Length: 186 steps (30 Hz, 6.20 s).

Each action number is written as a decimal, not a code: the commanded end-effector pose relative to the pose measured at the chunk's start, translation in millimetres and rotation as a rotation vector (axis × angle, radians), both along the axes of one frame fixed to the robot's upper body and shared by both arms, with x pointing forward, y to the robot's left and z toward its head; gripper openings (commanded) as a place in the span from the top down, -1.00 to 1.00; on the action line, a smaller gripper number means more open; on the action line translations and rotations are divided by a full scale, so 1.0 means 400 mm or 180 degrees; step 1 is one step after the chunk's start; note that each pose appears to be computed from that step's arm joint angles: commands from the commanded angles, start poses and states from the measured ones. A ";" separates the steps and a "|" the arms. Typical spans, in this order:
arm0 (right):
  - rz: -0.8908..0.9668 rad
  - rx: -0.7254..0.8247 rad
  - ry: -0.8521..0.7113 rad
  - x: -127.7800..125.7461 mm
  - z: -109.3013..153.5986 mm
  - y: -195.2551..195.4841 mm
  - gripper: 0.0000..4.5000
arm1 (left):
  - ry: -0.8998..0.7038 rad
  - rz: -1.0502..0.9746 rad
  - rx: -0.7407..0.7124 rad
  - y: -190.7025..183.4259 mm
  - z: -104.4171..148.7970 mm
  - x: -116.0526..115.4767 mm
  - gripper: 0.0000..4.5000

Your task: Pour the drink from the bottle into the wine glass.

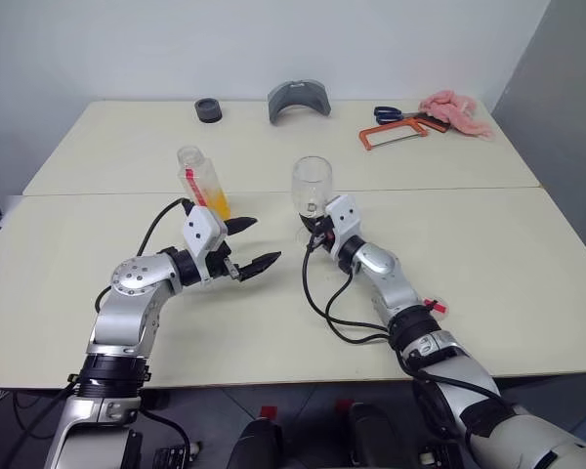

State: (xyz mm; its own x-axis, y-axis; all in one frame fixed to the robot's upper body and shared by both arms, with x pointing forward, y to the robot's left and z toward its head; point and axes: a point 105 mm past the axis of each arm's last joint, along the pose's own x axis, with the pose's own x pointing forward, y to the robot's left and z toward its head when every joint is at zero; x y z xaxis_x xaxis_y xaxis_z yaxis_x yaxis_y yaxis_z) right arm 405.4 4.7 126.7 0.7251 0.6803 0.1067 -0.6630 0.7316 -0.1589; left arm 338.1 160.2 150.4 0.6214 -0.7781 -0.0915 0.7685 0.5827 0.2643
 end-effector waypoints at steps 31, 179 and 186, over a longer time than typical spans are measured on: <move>0.0343 -0.0304 -0.0019 -0.252 0.050 -0.187 -1.00 | -0.0219 0.0375 -0.0486 0.011 0.066 -0.053 -1.00; -0.0020 -0.0031 -0.0575 -0.296 0.230 -0.254 -1.00 | -0.3689 0.0547 0.1842 -0.226 0.366 0.246 0.22; -0.0006 -0.0032 -0.0557 -0.297 0.226 -0.248 -1.00 | -0.3815 0.0521 0.1973 -0.226 0.366 0.245 0.22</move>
